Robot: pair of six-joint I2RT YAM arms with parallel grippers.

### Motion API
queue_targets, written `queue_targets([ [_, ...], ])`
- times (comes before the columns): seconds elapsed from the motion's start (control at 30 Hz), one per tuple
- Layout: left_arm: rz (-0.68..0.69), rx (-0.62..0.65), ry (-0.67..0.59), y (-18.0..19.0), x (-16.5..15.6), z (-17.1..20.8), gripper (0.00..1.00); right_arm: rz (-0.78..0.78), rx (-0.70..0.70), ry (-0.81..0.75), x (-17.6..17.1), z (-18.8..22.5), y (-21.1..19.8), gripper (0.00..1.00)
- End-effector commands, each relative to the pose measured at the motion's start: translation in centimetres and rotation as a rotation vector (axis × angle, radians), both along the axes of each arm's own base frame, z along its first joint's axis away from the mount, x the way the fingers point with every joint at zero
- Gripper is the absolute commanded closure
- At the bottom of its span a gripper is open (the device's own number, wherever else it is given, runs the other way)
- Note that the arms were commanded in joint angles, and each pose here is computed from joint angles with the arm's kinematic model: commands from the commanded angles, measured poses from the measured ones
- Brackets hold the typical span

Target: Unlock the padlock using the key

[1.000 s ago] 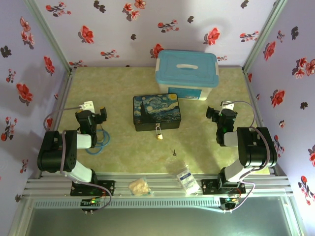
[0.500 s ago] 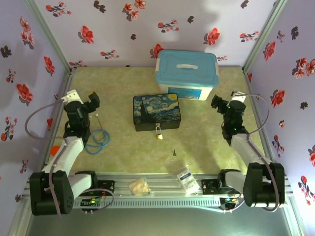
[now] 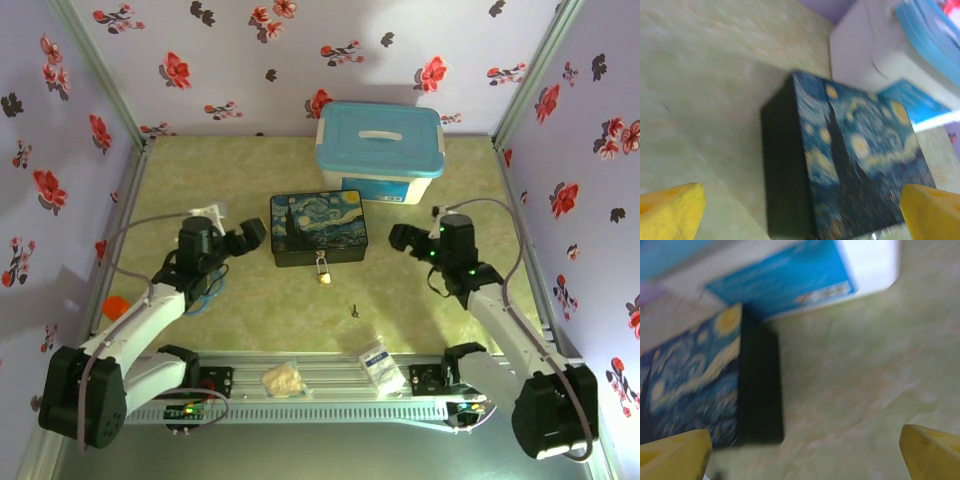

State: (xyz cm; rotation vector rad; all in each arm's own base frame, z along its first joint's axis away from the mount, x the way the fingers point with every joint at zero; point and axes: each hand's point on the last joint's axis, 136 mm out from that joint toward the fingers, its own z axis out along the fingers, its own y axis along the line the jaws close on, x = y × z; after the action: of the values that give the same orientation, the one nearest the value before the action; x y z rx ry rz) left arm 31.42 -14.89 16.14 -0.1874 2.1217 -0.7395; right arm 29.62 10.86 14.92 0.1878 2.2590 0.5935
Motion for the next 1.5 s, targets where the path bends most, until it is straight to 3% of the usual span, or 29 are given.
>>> queue_targets([
  [0.0,-0.005,0.009,0.068,-1.1,-2.1,-0.7,0.0,0.036,-0.022,0.131,-3.0,-3.1,1.8,0.07],
  [0.07,-0.047,-0.011,0.076,-2.7,-3.2,-0.9,0.0,0.077,-0.041,0.162,-4.3,-4.4,3.4,0.11],
  [0.23,-0.129,-0.019,0.129,-6.1,-5.7,-1.5,0.0,0.132,-0.102,0.299,-7.3,-7.6,5.5,0.36],
  [0.57,-0.148,-0.044,0.142,-8.6,-7.9,-2.3,0.0,0.266,-0.192,0.359,-12.4,-10.8,9.6,0.45],
  [0.93,-0.155,-0.044,0.157,-9.6,-8.0,-3.0,0.0,0.311,-0.345,0.362,-13.9,-12.6,11.0,0.55],
  [1.47,-0.108,-0.049,0.165,-8.6,-8.1,-4.5,0.0,0.366,-0.436,0.437,-15.7,-16.0,13.2,0.73],
])
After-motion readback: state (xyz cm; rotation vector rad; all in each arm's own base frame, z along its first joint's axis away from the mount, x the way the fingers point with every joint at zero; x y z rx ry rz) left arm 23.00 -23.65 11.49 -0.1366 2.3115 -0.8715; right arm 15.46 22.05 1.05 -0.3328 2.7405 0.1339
